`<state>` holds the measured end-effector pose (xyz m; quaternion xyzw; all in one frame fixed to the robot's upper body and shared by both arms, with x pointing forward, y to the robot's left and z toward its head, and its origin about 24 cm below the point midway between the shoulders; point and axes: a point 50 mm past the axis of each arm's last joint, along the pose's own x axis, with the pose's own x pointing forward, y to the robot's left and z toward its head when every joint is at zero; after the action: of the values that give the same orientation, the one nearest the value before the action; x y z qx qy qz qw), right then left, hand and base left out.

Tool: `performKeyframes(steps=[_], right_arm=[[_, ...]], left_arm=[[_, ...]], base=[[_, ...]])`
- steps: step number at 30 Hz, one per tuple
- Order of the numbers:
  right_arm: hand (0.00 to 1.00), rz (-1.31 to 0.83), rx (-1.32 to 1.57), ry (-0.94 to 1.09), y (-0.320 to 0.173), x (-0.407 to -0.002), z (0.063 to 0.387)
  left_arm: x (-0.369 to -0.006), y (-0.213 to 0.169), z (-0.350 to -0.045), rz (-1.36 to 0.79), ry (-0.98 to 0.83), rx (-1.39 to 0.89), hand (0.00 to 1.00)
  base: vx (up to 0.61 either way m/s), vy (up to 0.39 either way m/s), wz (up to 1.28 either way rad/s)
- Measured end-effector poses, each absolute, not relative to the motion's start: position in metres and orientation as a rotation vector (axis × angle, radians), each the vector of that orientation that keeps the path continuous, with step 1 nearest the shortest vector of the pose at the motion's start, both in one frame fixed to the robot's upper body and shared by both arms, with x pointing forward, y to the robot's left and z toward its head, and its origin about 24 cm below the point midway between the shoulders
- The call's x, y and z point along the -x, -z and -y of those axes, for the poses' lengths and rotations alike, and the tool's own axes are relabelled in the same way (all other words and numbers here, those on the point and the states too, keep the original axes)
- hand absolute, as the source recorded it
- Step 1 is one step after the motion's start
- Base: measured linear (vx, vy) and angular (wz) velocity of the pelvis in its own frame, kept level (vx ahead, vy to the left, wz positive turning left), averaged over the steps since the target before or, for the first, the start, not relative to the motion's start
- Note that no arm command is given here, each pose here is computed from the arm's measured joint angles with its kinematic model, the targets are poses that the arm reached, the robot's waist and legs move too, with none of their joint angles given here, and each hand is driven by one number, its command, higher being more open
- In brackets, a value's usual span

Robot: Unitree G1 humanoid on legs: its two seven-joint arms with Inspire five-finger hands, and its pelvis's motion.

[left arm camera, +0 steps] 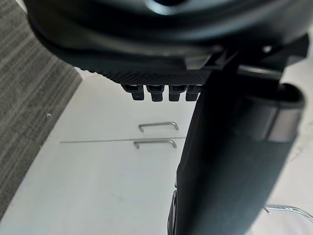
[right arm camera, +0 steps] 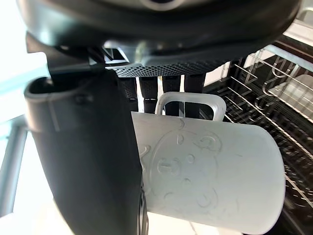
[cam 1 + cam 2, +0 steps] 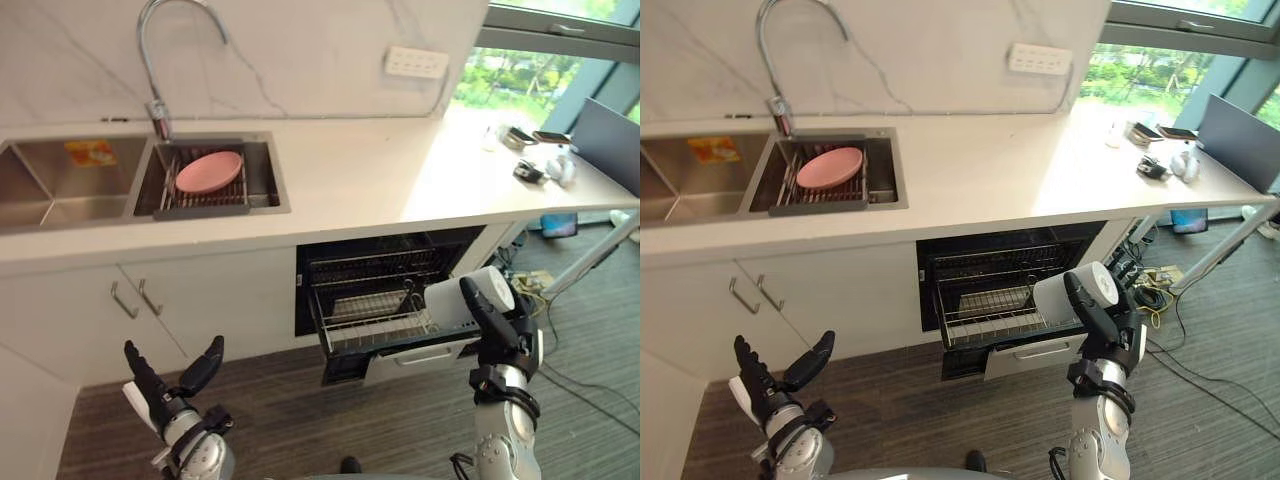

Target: Walk over to the sink, pick up the cup, carry it to the dishwasher, place the cup inside the dishwasher, then close the dishwasher door

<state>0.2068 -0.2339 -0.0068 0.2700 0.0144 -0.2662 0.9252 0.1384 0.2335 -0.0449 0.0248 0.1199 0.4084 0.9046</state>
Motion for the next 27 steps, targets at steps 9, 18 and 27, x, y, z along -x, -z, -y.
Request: performKeyframes(steps=[9, 18, 27], right_arm=[[0.0, 0.042, -0.444, 0.521, -0.053, -0.316, 0.249], [0.0, -0.068, -0.409, 0.515, -0.06, -0.344, 0.262], [0.0, -0.156, -0.39, 0.559, -0.054, -0.345, 0.275]], left_arm=[[-0.182, 0.021, -0.246, -0.144, -0.668, -0.141, 1.0], [-0.199, 0.009, -0.249, -0.09, -0.573, -0.166, 1.0], [-0.218, 0.002, -0.234, -0.055, -0.486, -0.143, 1.0]], base=[[-0.1, 0.017, 0.46], [-0.01, 0.041, 0.22], [-0.02, -0.025, 0.11]])
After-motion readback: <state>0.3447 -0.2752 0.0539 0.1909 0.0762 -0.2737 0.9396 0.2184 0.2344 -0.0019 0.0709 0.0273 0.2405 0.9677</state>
